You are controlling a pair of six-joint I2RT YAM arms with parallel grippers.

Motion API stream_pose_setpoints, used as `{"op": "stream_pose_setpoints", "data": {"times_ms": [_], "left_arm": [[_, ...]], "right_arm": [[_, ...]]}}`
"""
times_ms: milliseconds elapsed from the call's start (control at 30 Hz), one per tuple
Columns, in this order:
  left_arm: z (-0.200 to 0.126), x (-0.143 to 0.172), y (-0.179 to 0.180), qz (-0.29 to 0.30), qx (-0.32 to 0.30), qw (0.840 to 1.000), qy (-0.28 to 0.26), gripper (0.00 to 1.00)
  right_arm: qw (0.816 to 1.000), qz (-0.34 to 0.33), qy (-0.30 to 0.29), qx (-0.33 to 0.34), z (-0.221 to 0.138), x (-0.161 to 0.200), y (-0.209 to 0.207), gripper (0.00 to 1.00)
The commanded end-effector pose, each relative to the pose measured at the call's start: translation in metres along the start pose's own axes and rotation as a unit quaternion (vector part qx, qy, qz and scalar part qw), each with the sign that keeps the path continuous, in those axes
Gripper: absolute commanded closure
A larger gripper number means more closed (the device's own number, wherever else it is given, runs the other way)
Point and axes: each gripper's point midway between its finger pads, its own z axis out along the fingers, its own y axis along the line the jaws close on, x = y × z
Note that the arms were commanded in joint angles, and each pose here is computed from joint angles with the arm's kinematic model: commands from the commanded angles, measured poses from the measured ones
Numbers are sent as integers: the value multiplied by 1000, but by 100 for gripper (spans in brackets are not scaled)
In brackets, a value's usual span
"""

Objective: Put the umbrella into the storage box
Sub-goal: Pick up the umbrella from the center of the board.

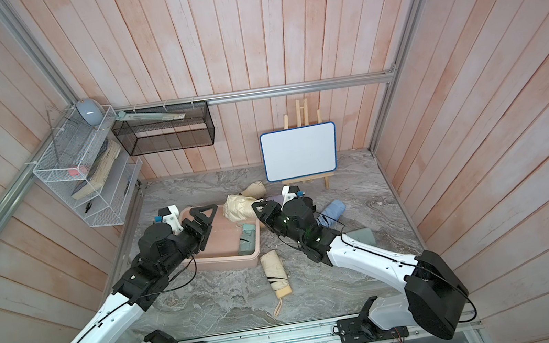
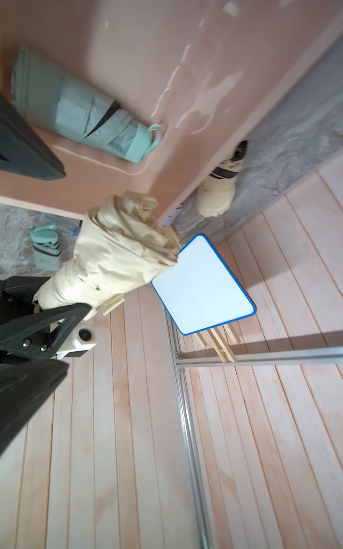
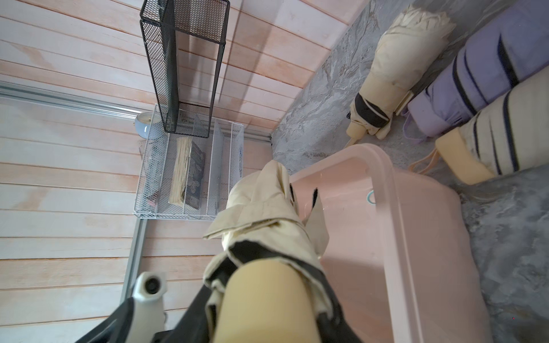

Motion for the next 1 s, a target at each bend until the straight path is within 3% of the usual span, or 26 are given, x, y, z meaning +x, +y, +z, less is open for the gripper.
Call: {"op": "stream_pose_setpoints", "data": {"times_ms": [0, 33, 133, 200, 300, 400, 500, 733, 967], "left_arm": [[-11, -14, -6, 230, -29, 973, -11, 0], [-12, -13, -17, 277, -8, 961, -7, 0], [-15, 0, -37, 428, 48, 902, 16, 2], [-16, 11, -39, 522, 73, 849, 33, 2], [-20, 24, -40, 612, 105, 782, 52, 2], [-20, 29, -38, 659, 112, 741, 58, 1], [-16, 40, -31, 684, 120, 715, 87, 0], [-14, 60, -37, 707, 142, 684, 113, 0], [-10, 77, -38, 709, 162, 672, 140, 0]], "right_arm": [[996, -77, 30, -18, -11, -2, 36, 80], [994, -100, 45, -10, -11, 0, 35, 80], [985, -144, 92, 7, -11, 8, 33, 79], [979, -156, 128, 8, -11, 15, 30, 79], [971, -170, 167, 0, -11, 22, 29, 79], [963, -189, 193, -4, -13, 27, 32, 79], [954, -212, 213, -3, -14, 32, 33, 78], [940, -246, 236, 10, -16, 35, 29, 78], [931, -255, 259, -31, -16, 43, 45, 78]]}}
